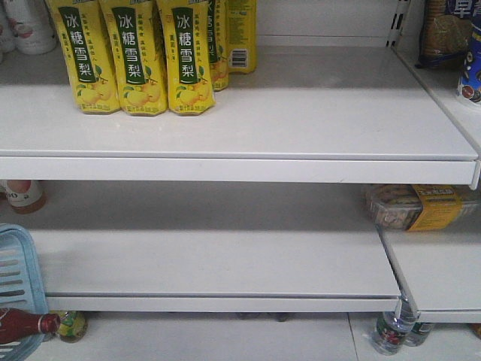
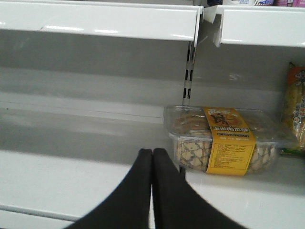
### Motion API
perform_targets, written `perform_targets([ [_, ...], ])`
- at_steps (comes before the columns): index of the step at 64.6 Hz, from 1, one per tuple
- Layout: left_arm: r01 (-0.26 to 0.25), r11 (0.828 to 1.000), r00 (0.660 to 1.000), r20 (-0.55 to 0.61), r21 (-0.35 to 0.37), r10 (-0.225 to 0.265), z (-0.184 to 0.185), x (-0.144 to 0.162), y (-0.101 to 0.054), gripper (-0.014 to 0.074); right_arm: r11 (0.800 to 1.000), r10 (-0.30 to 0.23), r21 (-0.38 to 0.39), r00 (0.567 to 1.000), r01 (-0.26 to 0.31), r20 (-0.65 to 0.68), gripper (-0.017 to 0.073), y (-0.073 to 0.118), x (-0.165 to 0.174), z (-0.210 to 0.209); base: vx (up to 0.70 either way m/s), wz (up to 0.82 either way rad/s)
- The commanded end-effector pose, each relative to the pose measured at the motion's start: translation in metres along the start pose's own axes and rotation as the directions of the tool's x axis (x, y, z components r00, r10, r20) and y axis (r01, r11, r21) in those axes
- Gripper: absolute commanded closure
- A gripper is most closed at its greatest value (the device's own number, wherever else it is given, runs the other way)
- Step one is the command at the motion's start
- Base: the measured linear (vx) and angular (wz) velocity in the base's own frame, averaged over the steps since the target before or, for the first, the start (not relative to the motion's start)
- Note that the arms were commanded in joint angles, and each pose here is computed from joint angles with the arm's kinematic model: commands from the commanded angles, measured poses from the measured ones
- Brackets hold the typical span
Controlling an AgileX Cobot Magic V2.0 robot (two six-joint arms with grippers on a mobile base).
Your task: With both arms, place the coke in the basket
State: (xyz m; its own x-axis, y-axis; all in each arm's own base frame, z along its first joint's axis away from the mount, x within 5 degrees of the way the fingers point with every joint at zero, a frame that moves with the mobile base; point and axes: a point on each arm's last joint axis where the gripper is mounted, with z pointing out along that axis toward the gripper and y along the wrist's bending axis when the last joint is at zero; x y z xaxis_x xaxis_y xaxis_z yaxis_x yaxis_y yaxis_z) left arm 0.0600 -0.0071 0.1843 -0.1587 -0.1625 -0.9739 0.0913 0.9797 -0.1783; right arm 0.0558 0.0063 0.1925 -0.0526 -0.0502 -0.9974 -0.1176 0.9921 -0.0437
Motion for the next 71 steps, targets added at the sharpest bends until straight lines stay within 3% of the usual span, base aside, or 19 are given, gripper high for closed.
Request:
perform_targets([
  [1, -0.075, 0.997, 0.978, 0.197, 0.02, 0.069, -0.0032, -0.0256, -0.0047, 0.06, 1.0, -0.012, 0.004, 0.992, 0.012, 0.122, 0.0569, -0.0001, -0.0093, -0.0007, 0.0, 0.0],
  [21, -0.075, 0.997, 0.978, 0.197, 0.02, 0.069, -0.0032, -0.0256, -0.0047, 0.06, 0.997, 0.002, 0.08, 0.994, -0.011, 0.109, 0.0569, -0.0045, -0.0078, -0.0007, 0.0, 0.0],
  [71, -0.075, 0.997, 0.978, 0.197, 0.02, 0.069, -0.0032, -0.0256, -0.0047, 0.06, 0.993, 0.017, 0.116, 0.994, -0.03, 0.108, 0.0569, -0.0067, -0.0075, -0.0009, 0.0, 0.0],
])
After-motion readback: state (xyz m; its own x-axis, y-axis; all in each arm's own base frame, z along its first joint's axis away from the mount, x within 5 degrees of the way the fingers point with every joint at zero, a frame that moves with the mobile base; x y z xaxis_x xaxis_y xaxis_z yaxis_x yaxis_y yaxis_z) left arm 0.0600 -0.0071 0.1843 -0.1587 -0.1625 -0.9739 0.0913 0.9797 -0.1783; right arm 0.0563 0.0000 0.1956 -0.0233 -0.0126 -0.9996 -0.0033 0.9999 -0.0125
